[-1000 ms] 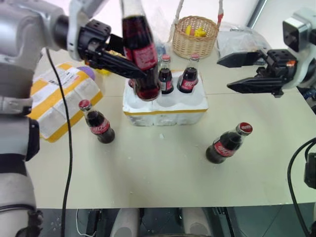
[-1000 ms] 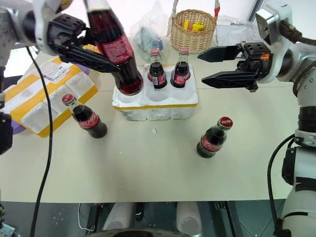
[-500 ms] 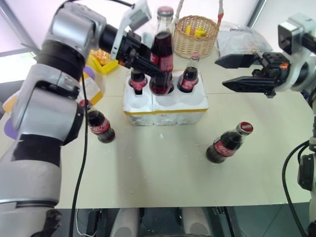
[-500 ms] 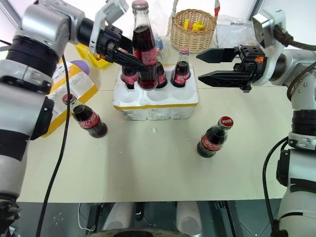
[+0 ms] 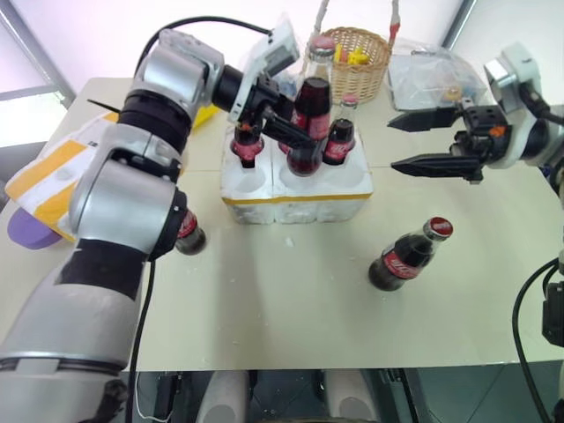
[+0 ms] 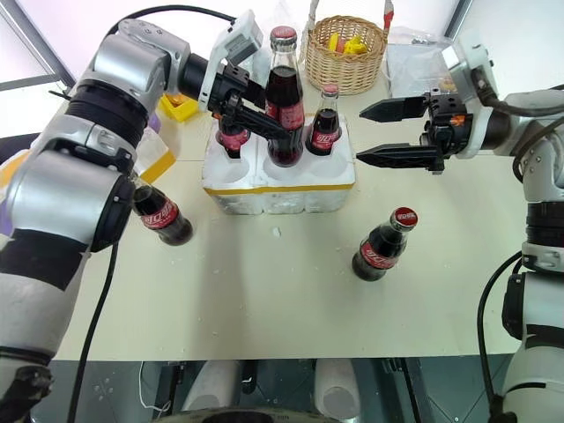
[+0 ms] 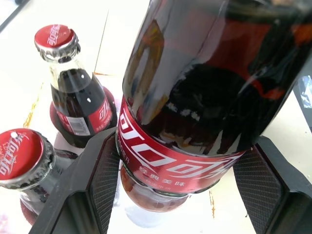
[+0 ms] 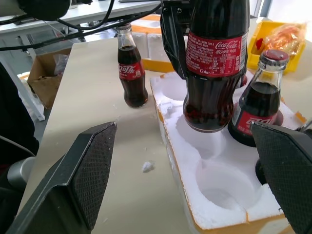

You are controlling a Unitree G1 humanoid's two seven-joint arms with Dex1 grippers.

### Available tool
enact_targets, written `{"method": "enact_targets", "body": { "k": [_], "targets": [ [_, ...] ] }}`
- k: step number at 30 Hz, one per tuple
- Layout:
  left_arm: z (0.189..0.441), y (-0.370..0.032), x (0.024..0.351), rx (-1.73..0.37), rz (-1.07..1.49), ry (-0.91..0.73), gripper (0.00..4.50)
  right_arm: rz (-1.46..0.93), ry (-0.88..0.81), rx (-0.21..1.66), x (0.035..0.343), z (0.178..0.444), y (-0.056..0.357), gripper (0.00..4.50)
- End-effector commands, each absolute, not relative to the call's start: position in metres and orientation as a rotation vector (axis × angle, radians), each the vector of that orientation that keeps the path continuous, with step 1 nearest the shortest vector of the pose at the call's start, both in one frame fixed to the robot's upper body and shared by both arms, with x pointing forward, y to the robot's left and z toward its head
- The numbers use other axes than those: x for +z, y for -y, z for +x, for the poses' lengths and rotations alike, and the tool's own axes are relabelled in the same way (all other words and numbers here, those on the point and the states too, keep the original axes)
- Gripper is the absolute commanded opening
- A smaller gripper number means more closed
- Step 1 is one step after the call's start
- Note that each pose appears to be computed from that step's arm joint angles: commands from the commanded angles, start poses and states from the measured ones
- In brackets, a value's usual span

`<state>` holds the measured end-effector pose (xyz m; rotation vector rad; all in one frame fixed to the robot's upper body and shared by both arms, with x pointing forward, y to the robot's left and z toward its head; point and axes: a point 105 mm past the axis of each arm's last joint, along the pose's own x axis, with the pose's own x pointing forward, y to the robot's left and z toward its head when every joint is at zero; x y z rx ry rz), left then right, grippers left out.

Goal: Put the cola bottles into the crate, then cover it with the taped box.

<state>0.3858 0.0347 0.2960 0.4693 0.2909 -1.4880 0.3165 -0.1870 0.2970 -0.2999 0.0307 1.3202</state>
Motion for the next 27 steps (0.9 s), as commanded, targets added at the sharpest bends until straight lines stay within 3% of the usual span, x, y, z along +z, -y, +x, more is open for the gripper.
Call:
{"method": "enact_targets", "body": {
  "k": [1, 20, 21, 23, 27],
  "targets": [
    [0.385, -0.031, 0.303, -1.497, 0.482, -0.23, 2.8, -0.338, 0.005, 1.306, 0.308, 0.314, 0.191, 4.5],
    [0.39, -0.023, 0.279, -1.493, 0.519, -0.253, 2.8, -0.324, 0.042, 1.264, 0.311, 0.319, 0.191, 4.5],
    [0.39, -0.023, 0.28, -1.489, 0.523, -0.248, 3.81, -0.323, 0.044, 1.263, 0.312, 0.32, 0.191, 4.5],
    [0.39, -0.022, 0.28, -1.487, 0.524, -0.247, 4.48, -0.324, 0.047, 1.259, 0.313, 0.32, 0.191, 4.5],
    [0.388, -0.021, 0.284, -1.499, 0.514, -0.238, 4.48, -0.321, 0.051, 1.255, 0.314, 0.322, 0.191, 4.5]
  ]
}}
